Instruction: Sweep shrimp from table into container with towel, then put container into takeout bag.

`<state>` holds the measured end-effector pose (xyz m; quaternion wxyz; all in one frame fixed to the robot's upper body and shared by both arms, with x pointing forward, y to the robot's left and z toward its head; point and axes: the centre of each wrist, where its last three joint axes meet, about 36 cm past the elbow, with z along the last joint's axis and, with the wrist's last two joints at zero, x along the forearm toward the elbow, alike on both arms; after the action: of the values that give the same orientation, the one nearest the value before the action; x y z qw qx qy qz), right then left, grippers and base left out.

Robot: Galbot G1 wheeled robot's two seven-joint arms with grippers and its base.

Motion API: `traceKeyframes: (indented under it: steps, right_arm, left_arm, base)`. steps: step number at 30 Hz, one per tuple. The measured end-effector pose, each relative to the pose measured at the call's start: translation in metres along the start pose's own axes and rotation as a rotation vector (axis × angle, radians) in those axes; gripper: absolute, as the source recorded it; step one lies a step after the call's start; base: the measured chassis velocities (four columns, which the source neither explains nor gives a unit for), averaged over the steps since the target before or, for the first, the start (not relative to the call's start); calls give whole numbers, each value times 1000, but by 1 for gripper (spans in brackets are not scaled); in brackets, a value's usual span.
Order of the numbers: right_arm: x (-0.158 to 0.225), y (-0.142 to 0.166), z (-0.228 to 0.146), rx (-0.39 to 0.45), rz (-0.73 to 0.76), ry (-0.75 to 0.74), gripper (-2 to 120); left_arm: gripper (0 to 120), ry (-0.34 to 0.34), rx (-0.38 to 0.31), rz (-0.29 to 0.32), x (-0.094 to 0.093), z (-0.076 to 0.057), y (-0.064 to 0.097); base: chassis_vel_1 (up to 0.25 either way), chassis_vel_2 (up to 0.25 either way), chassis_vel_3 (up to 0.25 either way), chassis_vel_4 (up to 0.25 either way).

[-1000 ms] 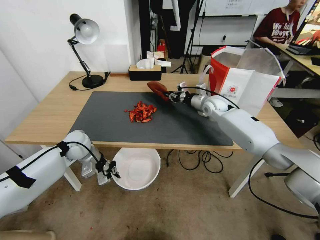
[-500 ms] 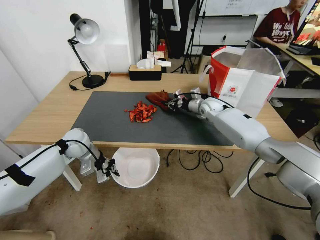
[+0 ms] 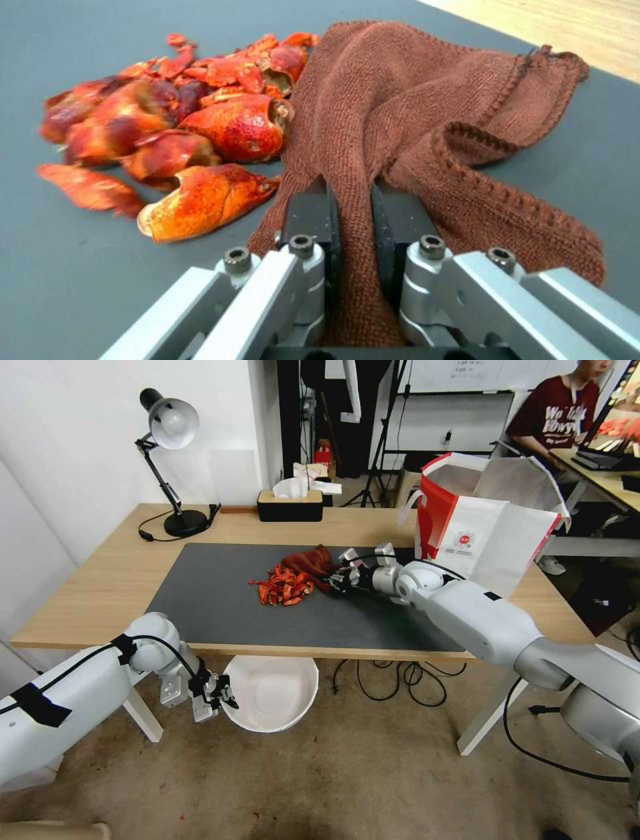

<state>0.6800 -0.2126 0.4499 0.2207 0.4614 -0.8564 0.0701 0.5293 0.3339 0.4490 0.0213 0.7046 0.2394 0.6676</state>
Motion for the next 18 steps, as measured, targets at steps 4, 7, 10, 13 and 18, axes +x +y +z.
traceKeyframes:
  steps: [4, 7, 10, 13, 18]
  right_arm:
    - [2, 3, 2, 3, -23, 3, 8]
    - [2, 8, 3, 5, -46, 3, 8]
    - [2, 13, 3, 12, -64, 5, 8]
    - [2, 22, 4, 19, -87, 6, 8]
    - [4, 36, 8, 22, -111, 7, 8]
  left_arm:
    - [0, 1, 1, -3, 0, 0, -1]
    - [0, 1, 1, -6, 1, 1, 0]
    - [0, 4, 0, -7, 1, 2, 1]
    - [0, 7, 1, -8, 2, 4, 2]
    - [0, 10, 3, -8, 3, 6, 2]
  base:
    - [0, 0, 0, 0]
    - [0, 0, 0, 0]
    - [0, 0, 0, 0]
    - [0, 0, 0, 0]
    - [0, 0, 0, 0]
